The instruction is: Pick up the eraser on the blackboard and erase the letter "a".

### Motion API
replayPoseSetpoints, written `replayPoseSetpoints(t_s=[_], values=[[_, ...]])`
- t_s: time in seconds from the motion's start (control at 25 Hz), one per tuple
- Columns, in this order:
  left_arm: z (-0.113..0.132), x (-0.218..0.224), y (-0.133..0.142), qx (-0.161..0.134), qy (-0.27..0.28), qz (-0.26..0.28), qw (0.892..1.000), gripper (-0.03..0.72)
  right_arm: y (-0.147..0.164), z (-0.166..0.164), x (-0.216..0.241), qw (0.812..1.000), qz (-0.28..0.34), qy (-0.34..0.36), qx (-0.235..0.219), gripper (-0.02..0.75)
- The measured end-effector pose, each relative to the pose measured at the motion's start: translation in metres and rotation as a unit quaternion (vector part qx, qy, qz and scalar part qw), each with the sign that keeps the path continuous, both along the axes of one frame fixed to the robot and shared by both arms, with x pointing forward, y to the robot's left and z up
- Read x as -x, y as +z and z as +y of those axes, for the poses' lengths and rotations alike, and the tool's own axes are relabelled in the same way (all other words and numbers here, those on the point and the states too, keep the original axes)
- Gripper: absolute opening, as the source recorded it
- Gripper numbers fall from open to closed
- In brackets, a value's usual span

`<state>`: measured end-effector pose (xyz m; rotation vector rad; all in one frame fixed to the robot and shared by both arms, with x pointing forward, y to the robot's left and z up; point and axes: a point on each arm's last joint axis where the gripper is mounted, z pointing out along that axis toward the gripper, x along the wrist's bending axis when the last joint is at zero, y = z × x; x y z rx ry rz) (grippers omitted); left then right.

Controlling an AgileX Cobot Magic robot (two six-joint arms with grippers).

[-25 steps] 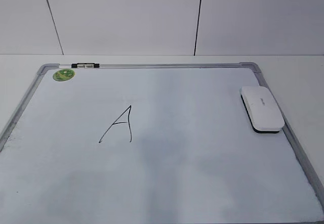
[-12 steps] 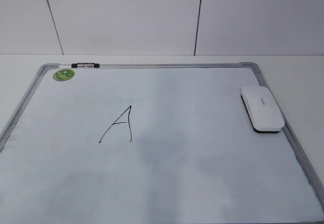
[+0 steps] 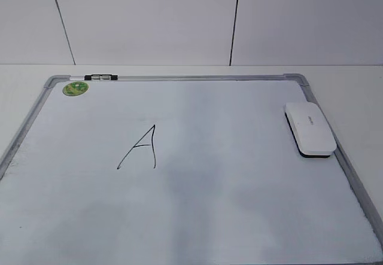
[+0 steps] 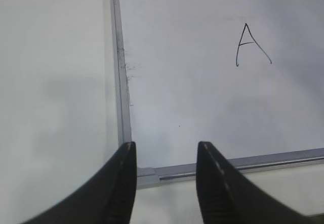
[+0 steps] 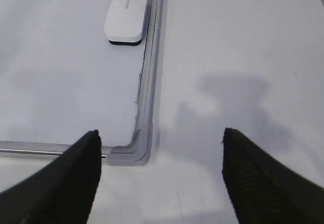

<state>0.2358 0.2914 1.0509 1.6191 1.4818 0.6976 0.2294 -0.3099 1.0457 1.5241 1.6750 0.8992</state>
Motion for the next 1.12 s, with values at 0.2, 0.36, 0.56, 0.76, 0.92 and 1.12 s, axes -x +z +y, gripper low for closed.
replayPoseSetpoints(t_s=[0.2, 0.36, 0.56, 0.76, 0.92, 1.12], values=[[0.0004, 0.0039, -0.0003, 0.001, 0.0, -0.013, 1.0, 0.248, -0.0003, -0.0001, 0.0007, 1.0, -0.003, 0.0, -0.001, 0.592], [0.0002, 0.0039, -0.0003, 0.002, -0.001, -0.012, 1.0, 0.241, -0.0003, -0.0001, 0.0007, 1.0, -0.003, 0.0, -0.001, 0.592], [0.0002, 0.0039, -0.0003, 0.002, -0.001, -0.012, 1.0, 0.235, -0.0003, -0.0001, 0.0007, 1.0, -0.003, -0.001, -0.001, 0.593], [-0.0001, 0.0036, -0.0003, 0.002, 0.015, -0.012, 1.0, 0.235, -0.0003, 0.0004, 0.0011, 1.0, -0.003, -0.022, 0.0, 0.592], [-0.0003, 0.0034, -0.0003, 0.002, 0.03, -0.012, 0.999, 0.235, -0.0003, 0.0007, 0.0014, 0.999, -0.003, -0.037, 0.0, 0.592], [-0.0005, 0.003, -0.0003, 0.002, 0.049, -0.013, 0.999, 0.235, -0.0003, 0.0011, 0.0018, 0.998, -0.003, -0.057, 0.0, 0.592]])
